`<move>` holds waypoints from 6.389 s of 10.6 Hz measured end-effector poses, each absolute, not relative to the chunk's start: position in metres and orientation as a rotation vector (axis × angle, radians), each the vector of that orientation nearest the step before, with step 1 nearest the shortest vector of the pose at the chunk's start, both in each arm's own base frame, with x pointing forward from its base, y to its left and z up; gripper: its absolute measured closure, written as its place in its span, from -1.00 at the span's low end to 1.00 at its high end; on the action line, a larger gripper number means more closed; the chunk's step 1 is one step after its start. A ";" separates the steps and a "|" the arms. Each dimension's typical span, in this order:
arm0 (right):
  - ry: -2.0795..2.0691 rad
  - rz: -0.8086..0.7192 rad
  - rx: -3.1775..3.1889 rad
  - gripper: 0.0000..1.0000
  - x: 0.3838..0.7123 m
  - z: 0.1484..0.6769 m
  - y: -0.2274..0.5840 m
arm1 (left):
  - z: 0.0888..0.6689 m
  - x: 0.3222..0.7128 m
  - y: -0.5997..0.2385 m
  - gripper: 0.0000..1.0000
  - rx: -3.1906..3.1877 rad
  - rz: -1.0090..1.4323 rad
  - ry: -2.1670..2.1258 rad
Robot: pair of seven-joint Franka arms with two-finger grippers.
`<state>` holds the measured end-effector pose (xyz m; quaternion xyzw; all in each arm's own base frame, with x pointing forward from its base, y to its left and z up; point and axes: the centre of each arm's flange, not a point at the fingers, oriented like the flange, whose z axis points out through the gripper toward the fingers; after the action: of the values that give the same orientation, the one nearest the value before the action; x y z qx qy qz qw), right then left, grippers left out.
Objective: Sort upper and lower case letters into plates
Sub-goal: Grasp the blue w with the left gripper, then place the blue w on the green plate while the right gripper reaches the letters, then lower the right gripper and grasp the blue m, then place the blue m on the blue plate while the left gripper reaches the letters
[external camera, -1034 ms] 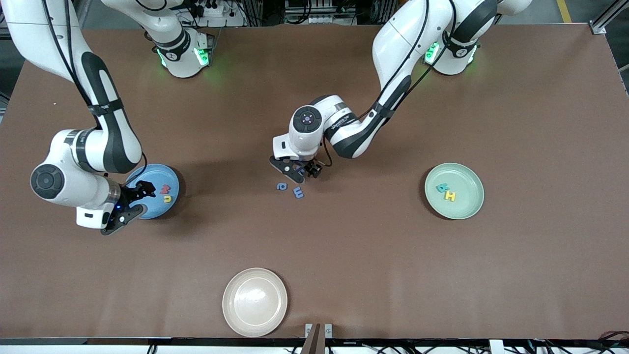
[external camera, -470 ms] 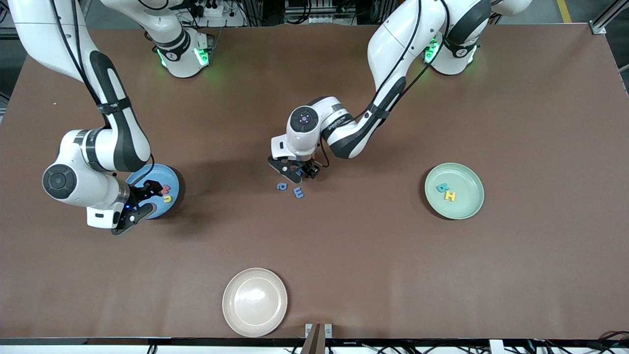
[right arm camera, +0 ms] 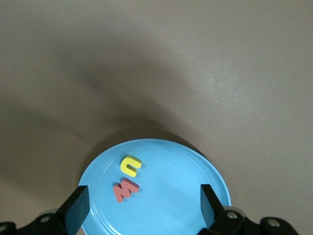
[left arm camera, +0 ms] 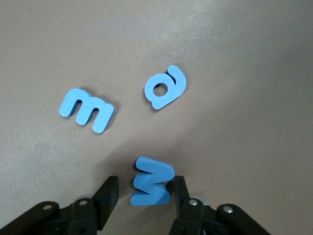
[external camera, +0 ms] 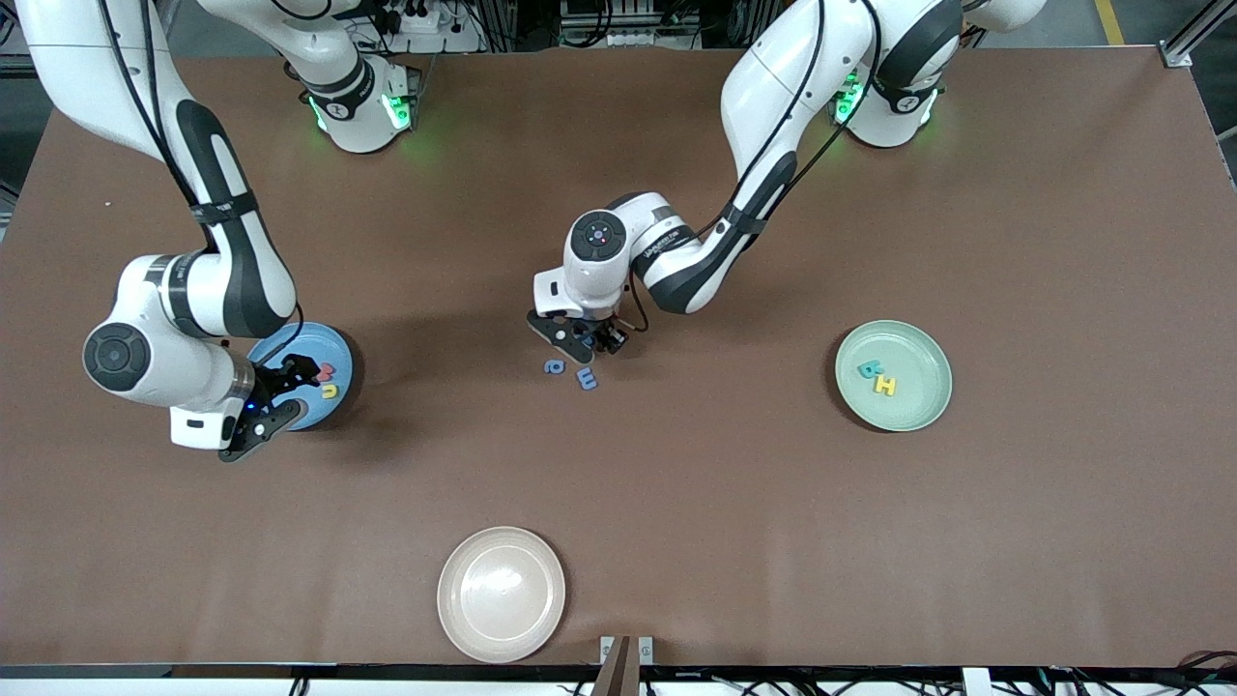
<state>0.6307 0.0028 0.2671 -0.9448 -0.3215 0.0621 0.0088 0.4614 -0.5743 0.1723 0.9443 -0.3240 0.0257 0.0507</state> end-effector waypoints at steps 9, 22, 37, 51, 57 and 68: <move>-0.962 0.168 -2.985 -1.00 0.633 0.275 0.070 | 0.318 0.554 -0.476 0.30 3.024 0.061 -0.768; -0.493 0.071 -2.997 -1.00 0.586 0.240 0.400 | 0.243 0.605 -0.098 0.28 3.126 -0.427 -0.119; -0.516 0.014 -3.100 -1.00 0.555 0.168 0.446 | 0.404 0.592 -0.236 -1.00 3.165 -0.180 -0.539; -0.461 -0.033 -3.110 0.43 0.554 0.182 0.460 | 0.499 0.553 -0.299 -1.00 3.070 0.021 -0.610; -0.325 -0.043 -3.148 0.45 0.605 0.251 0.394 | 0.486 0.528 -0.345 -1.00 3.048 -0.031 -0.621; -0.508 0.017 -3.169 0.45 0.614 0.298 0.021 | 0.312 0.468 -0.496 -1.00 2.711 -0.109 -1.252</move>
<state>0.6138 0.0208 0.2979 -0.9868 -0.1583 0.0054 -0.0342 0.4681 -0.4956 0.3115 0.9045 -0.4179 -0.0363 0.0766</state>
